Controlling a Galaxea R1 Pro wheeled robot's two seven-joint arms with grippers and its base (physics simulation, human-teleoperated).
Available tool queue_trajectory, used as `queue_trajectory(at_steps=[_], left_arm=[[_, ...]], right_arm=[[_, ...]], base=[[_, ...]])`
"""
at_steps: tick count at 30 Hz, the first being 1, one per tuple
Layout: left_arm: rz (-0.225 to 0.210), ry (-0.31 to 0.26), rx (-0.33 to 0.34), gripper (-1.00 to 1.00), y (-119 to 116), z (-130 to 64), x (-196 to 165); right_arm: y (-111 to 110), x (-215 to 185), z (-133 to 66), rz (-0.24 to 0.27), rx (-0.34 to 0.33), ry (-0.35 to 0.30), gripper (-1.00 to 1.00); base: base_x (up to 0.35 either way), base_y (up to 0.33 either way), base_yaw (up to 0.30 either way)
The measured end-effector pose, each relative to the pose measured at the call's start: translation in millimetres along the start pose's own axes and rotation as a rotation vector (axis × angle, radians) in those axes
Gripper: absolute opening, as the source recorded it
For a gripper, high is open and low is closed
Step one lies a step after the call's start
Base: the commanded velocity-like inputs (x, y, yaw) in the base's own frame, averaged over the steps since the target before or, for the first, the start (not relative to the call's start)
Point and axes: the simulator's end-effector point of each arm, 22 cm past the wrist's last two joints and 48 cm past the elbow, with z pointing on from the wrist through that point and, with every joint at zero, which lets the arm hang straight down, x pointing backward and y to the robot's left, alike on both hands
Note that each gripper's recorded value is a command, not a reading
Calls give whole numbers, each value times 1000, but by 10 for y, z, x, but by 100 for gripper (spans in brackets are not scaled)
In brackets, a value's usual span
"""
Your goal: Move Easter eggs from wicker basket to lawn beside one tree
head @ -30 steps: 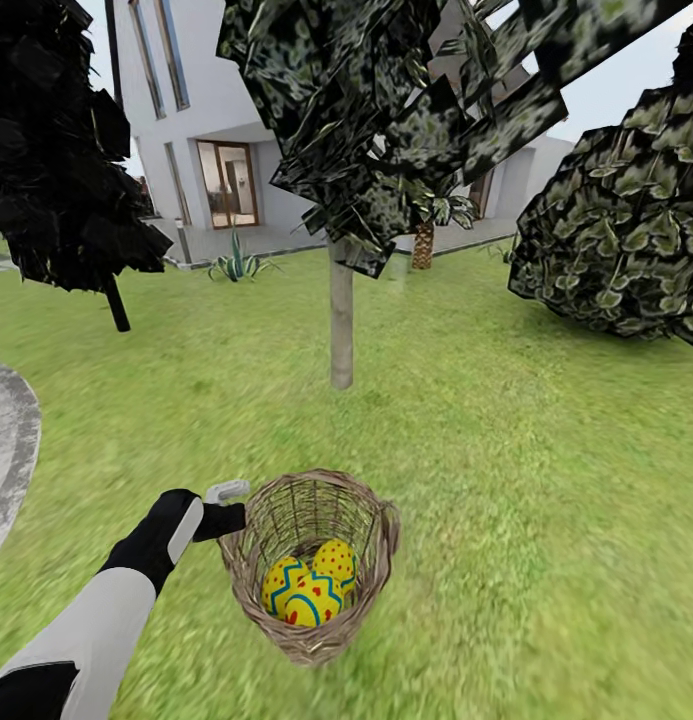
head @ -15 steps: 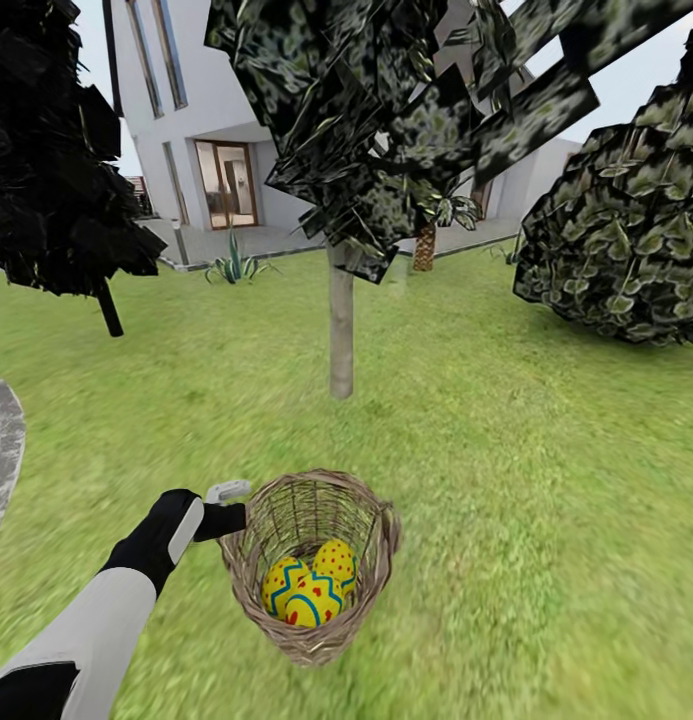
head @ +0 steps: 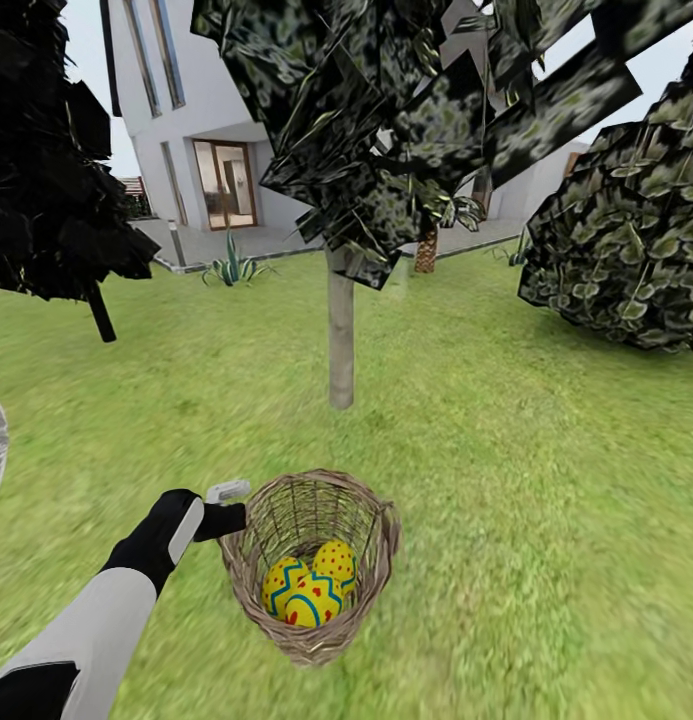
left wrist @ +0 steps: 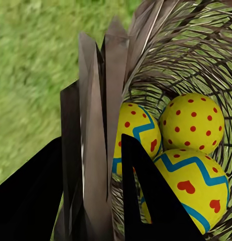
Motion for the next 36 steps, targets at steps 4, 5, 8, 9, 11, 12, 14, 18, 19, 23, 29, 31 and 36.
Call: queue_trajectory(at_steps=[4, 5, 8, 9, 11, 12, 14, 18, 19, 23, 29, 31, 36], left_arm=[[0, 0, 0, -100, 0, 0, 0], [0, 0, 0, -100, -1, 0, 0], [0, 0, 0, -100, 0, 0, 0], [0, 0, 0, -100, 0, 0, 0], [1, 0, 0, -100, -1, 0, 0], [0, 0, 0, -100, 0, 0, 0], [-1, 0, 1, -100, -3, 1, 0], [-2, -1, 2, -100, -12, 3, -4], [-3, -1, 3, -100, -15, 4, -5], [0, 0, 2, -100, -19, 6, -1], [-4, 6, 15, -100, -74, 58, 42], [-3, 6, 27, -100, -162, 94, 65], [5, 7, 29, -100, -188, 155, 92]], right_arm=[[-1, 3, 0, 0, 0, 1, 100], [0, 2, 0, 0, 0, 1, 100], [0, 2, 0, 0, 0, 1, 100], [-1, 1, 0, 0, 0, 1, 100], [0, -1, 0, -1, 0, 1, 100], [-3, -14, 0, -4, -1, -2, 100], [-27, -97, 2, 0, -7, -9, 100], [-440, -1176, -91, 18, 63, -24, 100], [-604, -1530, -183, 24, 97, -56, 100], [-1339, -3294, -1155, 102, 236, -217, 100], [-1059, -3924, -1480, 101, 70, -243, 100], [-993, -3946, -1453, 65, 72, -242, 100], [-932, -3940, -1364, 52, 68, -238, 100]], base=[[329, 0, 0], [329, 0, 0], [329, 0, 0], [329, 0, 0], [329, 0, 0], [326, 0, 0], [255, 0, 0], [67, 0, 0], [3, 0, 0], [0, 0, 0], [0, 0, 0], [0, 0, 0], [0, 0, 0]])
